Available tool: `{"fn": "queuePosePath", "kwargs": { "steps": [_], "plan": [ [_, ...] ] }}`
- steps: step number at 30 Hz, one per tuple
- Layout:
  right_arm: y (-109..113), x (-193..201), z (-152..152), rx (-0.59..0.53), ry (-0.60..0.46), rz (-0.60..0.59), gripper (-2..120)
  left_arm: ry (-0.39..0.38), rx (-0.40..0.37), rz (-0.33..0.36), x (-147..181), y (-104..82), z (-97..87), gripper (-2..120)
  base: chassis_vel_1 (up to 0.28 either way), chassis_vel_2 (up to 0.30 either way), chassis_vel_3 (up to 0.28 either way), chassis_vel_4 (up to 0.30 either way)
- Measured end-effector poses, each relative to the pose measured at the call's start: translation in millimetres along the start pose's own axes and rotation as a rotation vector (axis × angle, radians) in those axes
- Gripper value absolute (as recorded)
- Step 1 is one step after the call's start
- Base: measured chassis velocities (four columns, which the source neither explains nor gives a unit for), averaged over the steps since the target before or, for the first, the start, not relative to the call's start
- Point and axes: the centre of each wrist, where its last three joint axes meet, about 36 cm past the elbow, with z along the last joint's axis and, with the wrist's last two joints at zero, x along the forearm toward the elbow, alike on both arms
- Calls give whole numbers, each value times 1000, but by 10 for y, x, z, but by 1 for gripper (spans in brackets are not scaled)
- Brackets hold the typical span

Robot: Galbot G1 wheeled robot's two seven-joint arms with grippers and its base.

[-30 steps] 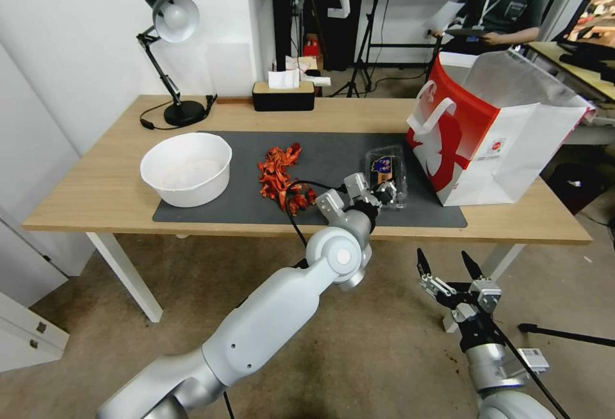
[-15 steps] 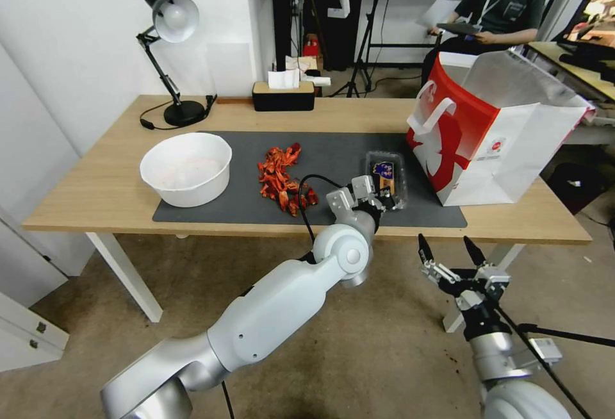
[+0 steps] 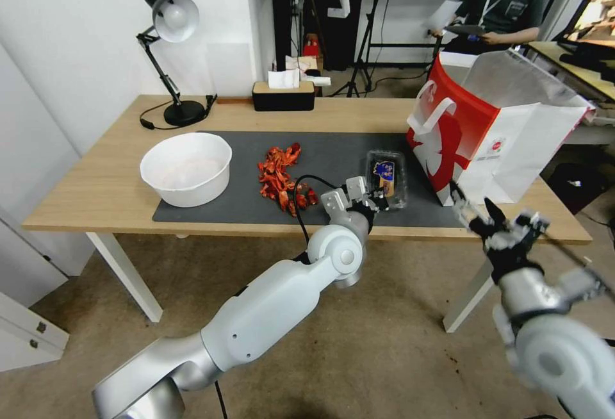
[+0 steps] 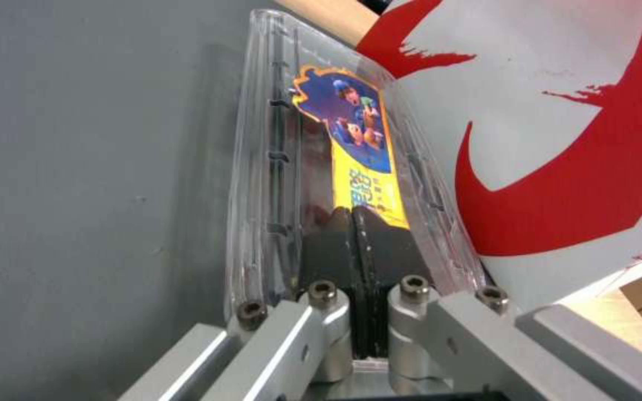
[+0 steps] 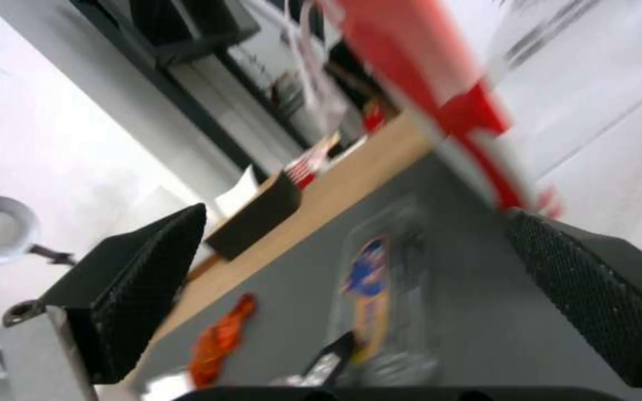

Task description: Close the disposable takeout box, then place it into the delivery bag.

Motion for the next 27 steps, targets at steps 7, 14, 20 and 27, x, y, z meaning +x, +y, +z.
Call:
{"fn": "queuePosePath", "kwargs": {
  "steps": [7, 14, 20, 27],
  "plan": [
    [116, -356, -156, -103, 129, -17, 100, -1, -5, 0, -6, 11, -13, 0, 0, 0, 0, 0],
    [165, -723, -326, -118, 231, -16, 100, 2, -4, -6, -29, 30, 5, 0, 0, 0, 0, 0],
    [221, -1121, -296, -88, 304, 17, 100, -1, 4, -11, -64, 25, 4, 0, 0, 0, 0, 0],
    [268, -1502, -225, -37, 337, 80, 100, -1, 5, -17, -57, 53, 20, 0, 0, 0, 0, 0]
  ]
}}
